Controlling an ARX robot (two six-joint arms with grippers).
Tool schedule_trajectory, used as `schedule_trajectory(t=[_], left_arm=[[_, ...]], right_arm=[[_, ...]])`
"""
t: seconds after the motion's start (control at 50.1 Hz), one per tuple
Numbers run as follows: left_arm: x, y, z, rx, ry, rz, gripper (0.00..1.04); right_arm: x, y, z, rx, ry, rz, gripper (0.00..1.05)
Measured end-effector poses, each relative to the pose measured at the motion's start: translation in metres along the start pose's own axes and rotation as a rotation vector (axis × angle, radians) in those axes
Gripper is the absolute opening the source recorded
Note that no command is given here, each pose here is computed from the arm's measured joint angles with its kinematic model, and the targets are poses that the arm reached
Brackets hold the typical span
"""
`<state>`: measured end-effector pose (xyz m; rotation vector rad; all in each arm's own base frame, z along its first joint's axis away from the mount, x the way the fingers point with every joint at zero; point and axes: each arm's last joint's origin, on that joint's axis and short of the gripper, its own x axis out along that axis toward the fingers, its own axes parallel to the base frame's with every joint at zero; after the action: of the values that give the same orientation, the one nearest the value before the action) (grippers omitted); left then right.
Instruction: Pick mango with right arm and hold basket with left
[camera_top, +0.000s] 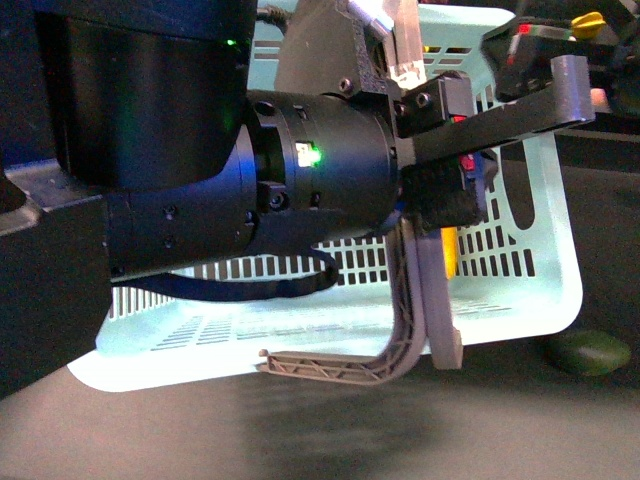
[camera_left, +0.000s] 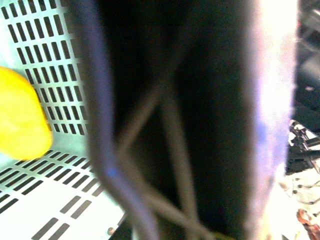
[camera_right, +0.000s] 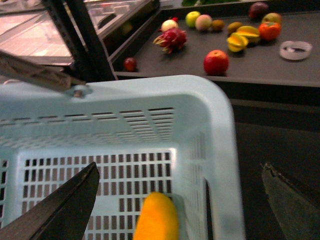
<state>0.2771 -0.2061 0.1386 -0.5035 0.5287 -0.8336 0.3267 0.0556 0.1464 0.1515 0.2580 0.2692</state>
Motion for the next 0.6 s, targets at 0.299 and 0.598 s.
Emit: schedule_trajectory(t=[0.299, 0.598], left_arm=[[0.0, 0.002, 0.0, -0.006, -0.009, 0.02, 0.16], [0.001, 0.001, -0.001, -0.006, -0.001, 0.009, 0.16]], right_arm=[[-0.095, -0.019, 0.008, 0.061, -0.078, -0.218, 0.96], [-0.184, -0.011, -0.008, 0.162, -0.186, -0.496, 0.96]])
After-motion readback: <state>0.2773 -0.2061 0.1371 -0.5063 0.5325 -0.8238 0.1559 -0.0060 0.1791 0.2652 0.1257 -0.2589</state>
